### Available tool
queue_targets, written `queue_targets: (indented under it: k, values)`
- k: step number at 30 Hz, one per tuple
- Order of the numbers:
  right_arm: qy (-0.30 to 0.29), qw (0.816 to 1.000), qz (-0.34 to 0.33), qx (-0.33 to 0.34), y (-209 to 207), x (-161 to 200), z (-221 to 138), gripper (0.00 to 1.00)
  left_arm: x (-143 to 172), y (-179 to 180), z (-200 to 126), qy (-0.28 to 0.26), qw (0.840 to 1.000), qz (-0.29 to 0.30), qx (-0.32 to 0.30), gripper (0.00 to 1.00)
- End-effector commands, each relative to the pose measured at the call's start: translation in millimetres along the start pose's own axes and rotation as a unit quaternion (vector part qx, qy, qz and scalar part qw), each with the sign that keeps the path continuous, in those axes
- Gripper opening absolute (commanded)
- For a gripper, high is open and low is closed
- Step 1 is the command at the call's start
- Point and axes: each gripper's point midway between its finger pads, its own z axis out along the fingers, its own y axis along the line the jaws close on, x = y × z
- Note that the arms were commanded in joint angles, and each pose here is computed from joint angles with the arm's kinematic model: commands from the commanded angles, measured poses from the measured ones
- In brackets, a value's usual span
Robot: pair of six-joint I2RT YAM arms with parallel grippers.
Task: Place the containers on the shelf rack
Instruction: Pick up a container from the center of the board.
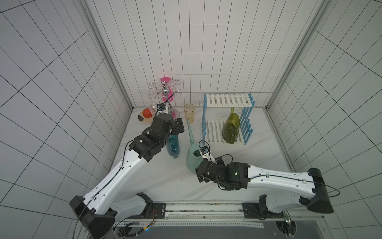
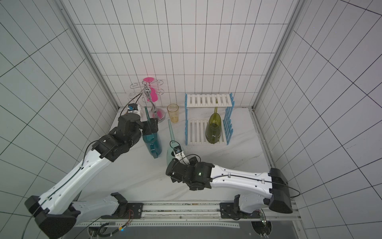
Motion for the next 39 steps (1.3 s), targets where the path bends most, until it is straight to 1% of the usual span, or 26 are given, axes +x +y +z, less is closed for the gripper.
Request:
queue_targets:
  k: [1,6,11,16,19,22,25,28,33,35,39]
  values:
    - [-0.027,0.998,0.043,0.025,-0.6,-14.6,1.1,1.00,-1.7,10.1,-5.5,-0.011,1.000,-0.004,-0.009,0.99]
    - [-0.007,0.998,0.052,0.041,1.8,-9.1,19.6,0.98,3.9,18.0,-3.1,-0.010,1.000,-0.009,-0.015,0.99]
    - [0.013,0.997,0.064,0.051,-0.2,-1.2,36.0,0.94,7.2,19.0,-0.5,-0.007,1.000,-0.011,-0.011,0.99]
    - [0.025,0.996,0.062,0.059,0.3,4.0,46.6,0.91,9.8,21.8,0.9,-0.006,1.000,-0.012,-0.013,0.99]
    - [0.031,0.995,0.072,0.063,-0.1,8.2,52.1,0.89,10.0,27.2,0.7,-0.010,1.000,-0.016,-0.019,0.99]
    - [0.038,0.995,0.073,0.060,2.9,11.8,57.6,0.86,11.2,29.3,1.2,-0.009,1.000,-0.020,-0.019,0.99]
    - [0.044,0.995,0.073,0.055,4.5,13.1,60.6,0.80,14.1,30.3,3.4,-0.006,1.000,-0.020,-0.020,0.99]
    - [0.052,0.994,0.076,0.052,4.6,15.7,64.6,0.78,17.3,31.9,5.2,-0.004,1.000,-0.019,-0.023,0.99]
    - [0.058,0.994,0.077,0.047,6.2,17.2,67.8,0.66,18.7,36.1,6.6,-0.006,0.999,-0.023,-0.032,0.99]
    - [0.059,0.994,0.077,0.047,5.9,18.5,68.9,0.63,19.8,37.0,8.3,-0.005,0.999,-0.023,-0.034,0.99]
    - [0.061,0.994,0.082,0.042,6.7,18.2,70.8,0.47,19.7,36.5,10.8,-0.005,0.999,-0.020,-0.035,0.99]
